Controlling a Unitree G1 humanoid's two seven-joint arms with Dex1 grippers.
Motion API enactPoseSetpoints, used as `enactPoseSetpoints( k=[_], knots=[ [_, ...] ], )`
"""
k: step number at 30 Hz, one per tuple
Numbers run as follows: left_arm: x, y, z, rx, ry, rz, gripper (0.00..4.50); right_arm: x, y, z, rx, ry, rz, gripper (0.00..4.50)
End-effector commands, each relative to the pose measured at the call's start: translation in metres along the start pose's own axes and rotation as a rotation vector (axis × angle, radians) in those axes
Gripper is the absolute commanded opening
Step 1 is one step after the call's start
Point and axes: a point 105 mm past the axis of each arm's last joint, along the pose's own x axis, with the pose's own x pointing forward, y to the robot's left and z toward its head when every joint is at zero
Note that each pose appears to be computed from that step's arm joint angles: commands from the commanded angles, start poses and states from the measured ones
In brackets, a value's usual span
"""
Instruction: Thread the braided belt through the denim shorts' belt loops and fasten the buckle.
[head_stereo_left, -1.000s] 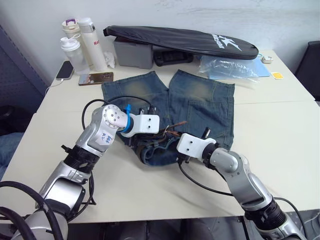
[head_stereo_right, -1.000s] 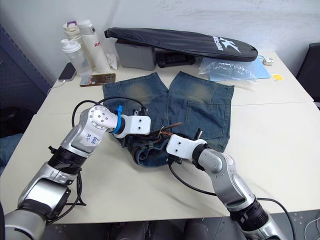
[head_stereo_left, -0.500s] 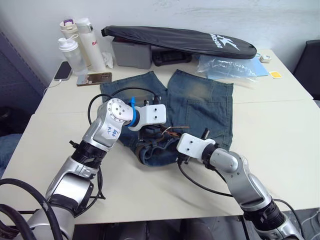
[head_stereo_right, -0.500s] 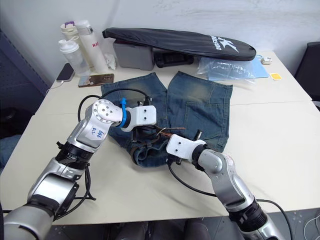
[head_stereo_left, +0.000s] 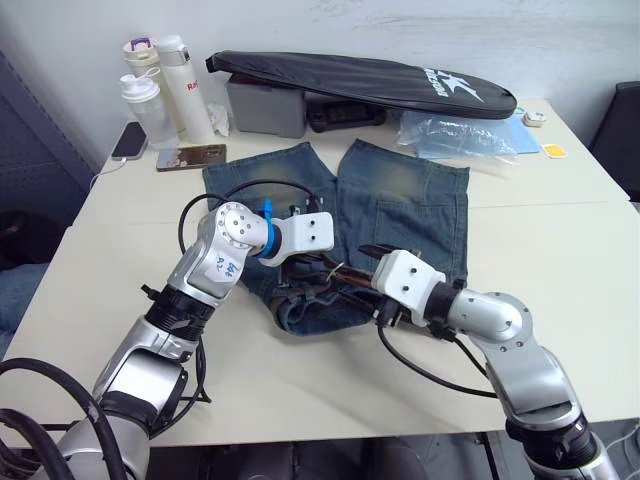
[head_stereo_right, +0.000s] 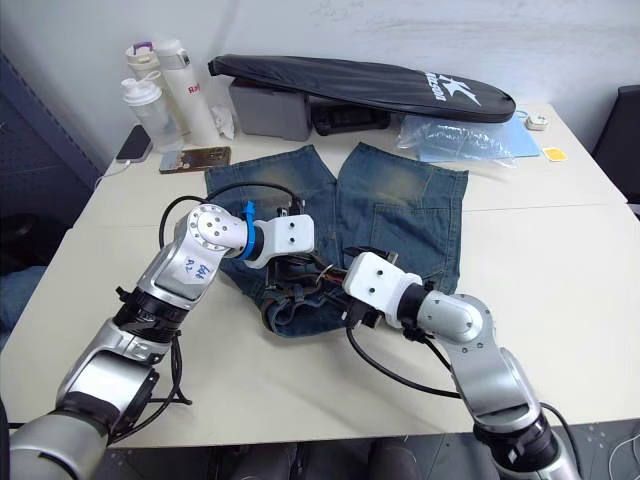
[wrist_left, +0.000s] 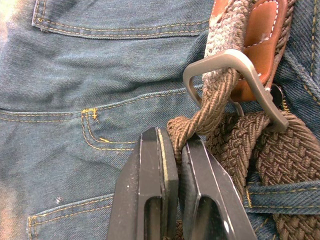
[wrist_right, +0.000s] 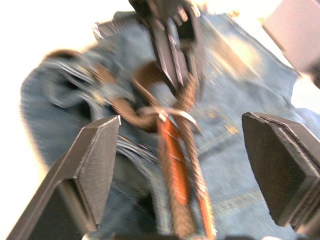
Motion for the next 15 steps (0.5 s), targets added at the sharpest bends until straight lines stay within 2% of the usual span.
enactPoseSetpoints(
  k=[1, 4, 8, 15],
  knots=[
    [-0.003, 0.002, 0.009, 0.013, -0.037, 0.013, 0.0, -0.014, -0.039, -0.004, -0.113, 0.064, -0.144, 4.17],
    [-0.003, 0.001, 0.009, 0.011, -0.039, 0.012, 0.0, -0.014, -0.049, -0.011, -0.139, 0.097, -0.165, 4.17],
    [-0.004, 0.002, 0.012, 0.016, -0.047, 0.013, 0.0, -0.007, -0.039, -0.027, -0.162, 0.152, -0.106, 4.17],
    [-0.007, 0.008, 0.012, 0.002, -0.052, 0.029, 0.0, -0.002, -0.029, -0.025, -0.134, 0.115, -0.077, 4.17]
  ],
)
